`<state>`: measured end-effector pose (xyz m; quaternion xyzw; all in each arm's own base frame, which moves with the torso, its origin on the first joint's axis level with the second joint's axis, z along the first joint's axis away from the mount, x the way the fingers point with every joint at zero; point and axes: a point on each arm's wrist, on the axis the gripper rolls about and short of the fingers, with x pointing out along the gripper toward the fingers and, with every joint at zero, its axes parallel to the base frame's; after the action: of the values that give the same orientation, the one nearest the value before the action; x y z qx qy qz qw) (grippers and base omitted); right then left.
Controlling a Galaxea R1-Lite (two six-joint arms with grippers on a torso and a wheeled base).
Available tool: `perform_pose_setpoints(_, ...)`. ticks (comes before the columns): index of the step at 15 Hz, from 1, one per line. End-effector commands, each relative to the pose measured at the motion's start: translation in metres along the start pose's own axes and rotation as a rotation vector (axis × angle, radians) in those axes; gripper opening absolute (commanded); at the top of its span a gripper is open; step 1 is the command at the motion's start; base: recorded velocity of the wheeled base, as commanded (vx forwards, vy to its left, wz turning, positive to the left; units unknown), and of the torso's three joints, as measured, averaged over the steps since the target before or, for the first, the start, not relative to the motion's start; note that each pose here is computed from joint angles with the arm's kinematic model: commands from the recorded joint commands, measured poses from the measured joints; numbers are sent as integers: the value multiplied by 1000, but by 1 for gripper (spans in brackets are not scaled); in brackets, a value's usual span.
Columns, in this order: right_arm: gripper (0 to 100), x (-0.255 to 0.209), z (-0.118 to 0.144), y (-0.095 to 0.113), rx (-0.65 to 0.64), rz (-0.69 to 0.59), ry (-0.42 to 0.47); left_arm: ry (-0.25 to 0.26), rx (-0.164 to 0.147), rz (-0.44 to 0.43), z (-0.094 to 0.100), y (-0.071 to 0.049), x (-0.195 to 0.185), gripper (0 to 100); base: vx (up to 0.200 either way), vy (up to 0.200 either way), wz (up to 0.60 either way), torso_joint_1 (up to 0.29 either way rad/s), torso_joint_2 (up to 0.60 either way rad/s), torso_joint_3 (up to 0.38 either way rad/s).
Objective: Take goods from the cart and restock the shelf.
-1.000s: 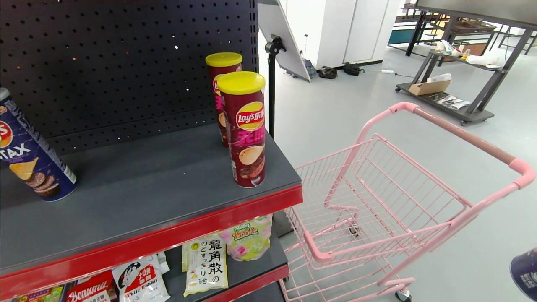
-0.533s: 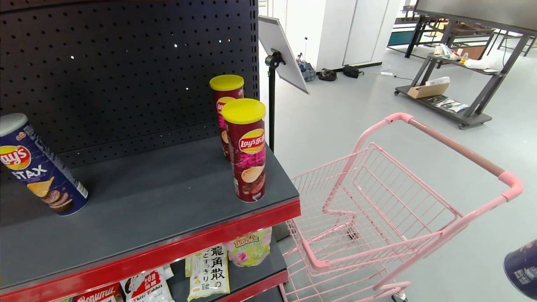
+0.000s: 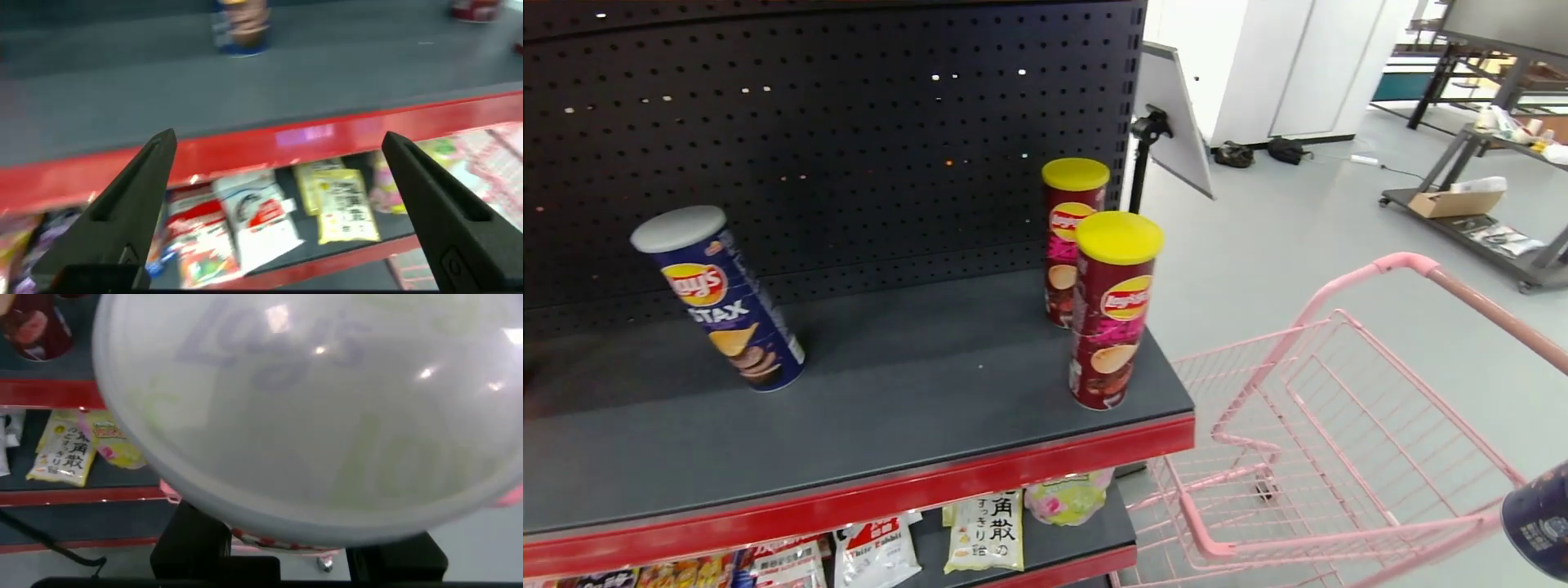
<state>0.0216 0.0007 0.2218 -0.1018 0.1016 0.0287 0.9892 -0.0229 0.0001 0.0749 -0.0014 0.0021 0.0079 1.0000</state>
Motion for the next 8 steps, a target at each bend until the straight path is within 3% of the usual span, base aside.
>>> perform_pose_setpoints(1, 0, 1, -1, 0, -1, 2, 7, 0, 0, 1, 0, 0, 0, 100, 0, 0, 600, 2, -7, -2)
perform_pose_setpoints(4, 0, 0, -6, 1, -3, 1, 19, 2, 0, 0, 0, 0, 0, 100, 0, 0, 600, 4, -2, 2)
perform_pose_setpoints(8, 0, -17, -30, 3, 12, 23, -46, 2, 0, 1, 0, 0, 0, 100, 0, 0, 0, 0, 0, 0)
